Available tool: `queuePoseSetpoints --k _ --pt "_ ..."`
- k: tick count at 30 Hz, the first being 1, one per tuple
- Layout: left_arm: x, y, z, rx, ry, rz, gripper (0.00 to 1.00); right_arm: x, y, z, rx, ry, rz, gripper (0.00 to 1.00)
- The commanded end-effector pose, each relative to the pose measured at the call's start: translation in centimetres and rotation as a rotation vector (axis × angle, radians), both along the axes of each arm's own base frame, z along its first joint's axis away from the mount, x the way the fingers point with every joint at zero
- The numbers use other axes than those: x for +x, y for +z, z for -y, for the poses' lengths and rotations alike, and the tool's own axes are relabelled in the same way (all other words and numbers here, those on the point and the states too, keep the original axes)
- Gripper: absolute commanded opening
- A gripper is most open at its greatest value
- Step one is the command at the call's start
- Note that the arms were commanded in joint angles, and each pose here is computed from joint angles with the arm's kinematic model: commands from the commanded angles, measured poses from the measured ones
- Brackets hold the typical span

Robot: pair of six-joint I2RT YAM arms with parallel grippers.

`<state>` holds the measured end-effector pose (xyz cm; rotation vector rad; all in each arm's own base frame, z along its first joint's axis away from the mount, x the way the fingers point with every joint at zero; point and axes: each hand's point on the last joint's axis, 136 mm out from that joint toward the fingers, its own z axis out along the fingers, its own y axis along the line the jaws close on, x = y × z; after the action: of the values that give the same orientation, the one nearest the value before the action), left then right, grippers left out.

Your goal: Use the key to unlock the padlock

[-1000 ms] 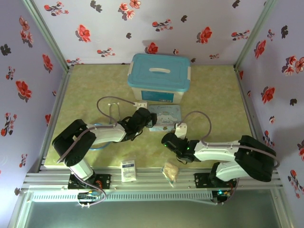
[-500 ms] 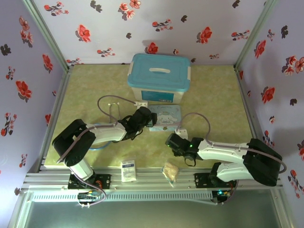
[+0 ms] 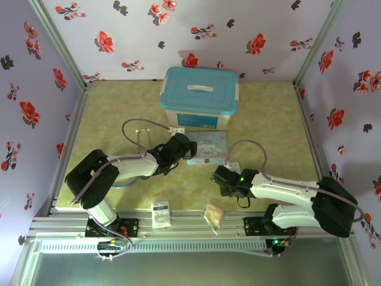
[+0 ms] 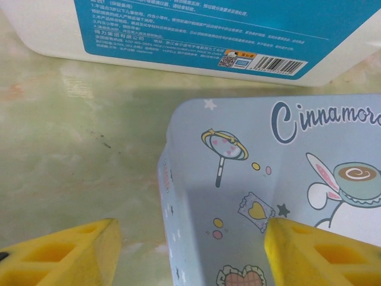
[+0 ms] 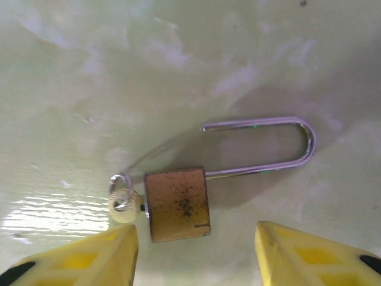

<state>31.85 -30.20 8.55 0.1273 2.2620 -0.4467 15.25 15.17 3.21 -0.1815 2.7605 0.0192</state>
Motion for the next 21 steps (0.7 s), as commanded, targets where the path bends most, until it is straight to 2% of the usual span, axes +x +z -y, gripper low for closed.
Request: queuePoseSetpoints --k 1,4,8,16,21 --pt "-2.6 -3.3 -2.3 0.166 -0.052 -0.129 0.67 1.0 1.6 -1.1 0.143 -0.058 0.045 0.58" --pt "-2.3 -1.0 -1.6 0.125 -0.063 -0.101 0.69 1.7 2.1 -0.8 0.235 -0.155 0.062 0.60" --pt "-2.3 1.6 -1.3 0.076 -0.073 -0.075 0.71 1.5 1.3 0.8 0.215 -0.251 0.036 0.62" --pt "-3.6 5.3 -2.4 -0.027 -0.067 -0.039 0.80 1.5 -0.7 0.4 0.317 -0.310 -0.019 0.66" --pt "-4.6 6.6 -4.0 -0.072 -0.044 -0.028 0.82 2.7 -1.9 0.2 0.345 -0.322 -0.019 0.66"
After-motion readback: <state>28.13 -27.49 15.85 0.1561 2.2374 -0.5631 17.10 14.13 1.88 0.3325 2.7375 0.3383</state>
